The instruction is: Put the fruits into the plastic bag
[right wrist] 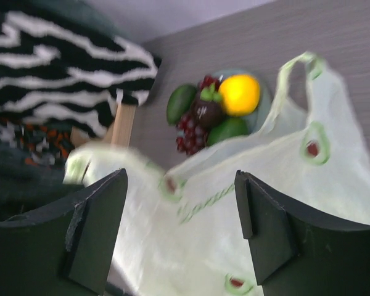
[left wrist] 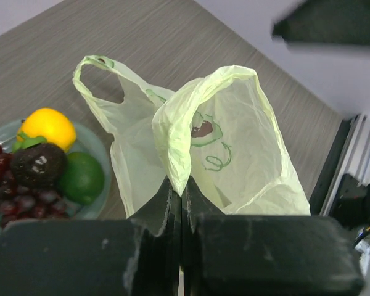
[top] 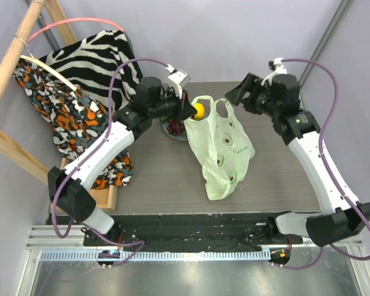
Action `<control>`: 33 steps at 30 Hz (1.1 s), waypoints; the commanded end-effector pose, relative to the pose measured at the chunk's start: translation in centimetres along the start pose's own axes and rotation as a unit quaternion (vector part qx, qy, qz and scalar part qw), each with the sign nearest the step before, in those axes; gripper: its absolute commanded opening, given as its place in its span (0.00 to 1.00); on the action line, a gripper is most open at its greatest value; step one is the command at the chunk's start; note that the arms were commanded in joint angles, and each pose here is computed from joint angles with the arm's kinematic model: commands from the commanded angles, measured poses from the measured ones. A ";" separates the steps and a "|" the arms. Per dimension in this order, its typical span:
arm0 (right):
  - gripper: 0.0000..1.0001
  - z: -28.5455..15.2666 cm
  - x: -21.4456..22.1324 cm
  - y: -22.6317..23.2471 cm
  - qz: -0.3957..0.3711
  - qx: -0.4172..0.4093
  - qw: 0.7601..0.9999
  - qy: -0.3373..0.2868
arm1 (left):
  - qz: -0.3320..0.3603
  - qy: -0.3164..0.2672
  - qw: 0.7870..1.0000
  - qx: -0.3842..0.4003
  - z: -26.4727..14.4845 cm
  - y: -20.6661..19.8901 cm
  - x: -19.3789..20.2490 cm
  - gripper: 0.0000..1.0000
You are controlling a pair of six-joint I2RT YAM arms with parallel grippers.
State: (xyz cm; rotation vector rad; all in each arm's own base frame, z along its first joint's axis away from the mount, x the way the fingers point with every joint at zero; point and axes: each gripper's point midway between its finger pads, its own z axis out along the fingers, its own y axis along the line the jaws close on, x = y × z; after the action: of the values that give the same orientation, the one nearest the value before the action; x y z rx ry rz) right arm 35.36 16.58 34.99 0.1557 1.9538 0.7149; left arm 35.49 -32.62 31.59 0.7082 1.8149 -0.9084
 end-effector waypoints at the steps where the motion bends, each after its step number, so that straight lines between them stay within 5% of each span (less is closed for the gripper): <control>1: 0.78 0.7 -6.0 1.0 0.049 -0.044 0.997 -0.050 | 0.102 0.007 0.994 0.028 -3.3 -2.7 -0.6 0.00; 10: 0.66 7.1 -3.2 1.9 0.054 -0.125 0.987 0.081 | 0.247 0.025 0.969 0.012 -4.7 -5.3 -0.7 0.00; 23: 0.59 4.6 7.2 7.3 0.012 -0.266 0.934 0.240 | 0.348 -0.021 0.937 -0.038 -3.1 -4.4 -4.7 0.00; 33: 0.59 0.9 8.1 6.1 -0.001 -0.213 0.951 0.224 | 0.424 -0.072 0.893 -0.132 -2.5 -1.5 -8.4 0.00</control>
State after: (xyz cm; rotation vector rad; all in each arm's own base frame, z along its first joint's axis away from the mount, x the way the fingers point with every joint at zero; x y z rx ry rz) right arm 32.49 26.78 28.52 -0.2872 2.2503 1.3181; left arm 34.55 -32.41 37.43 1.1633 1.3602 -0.2369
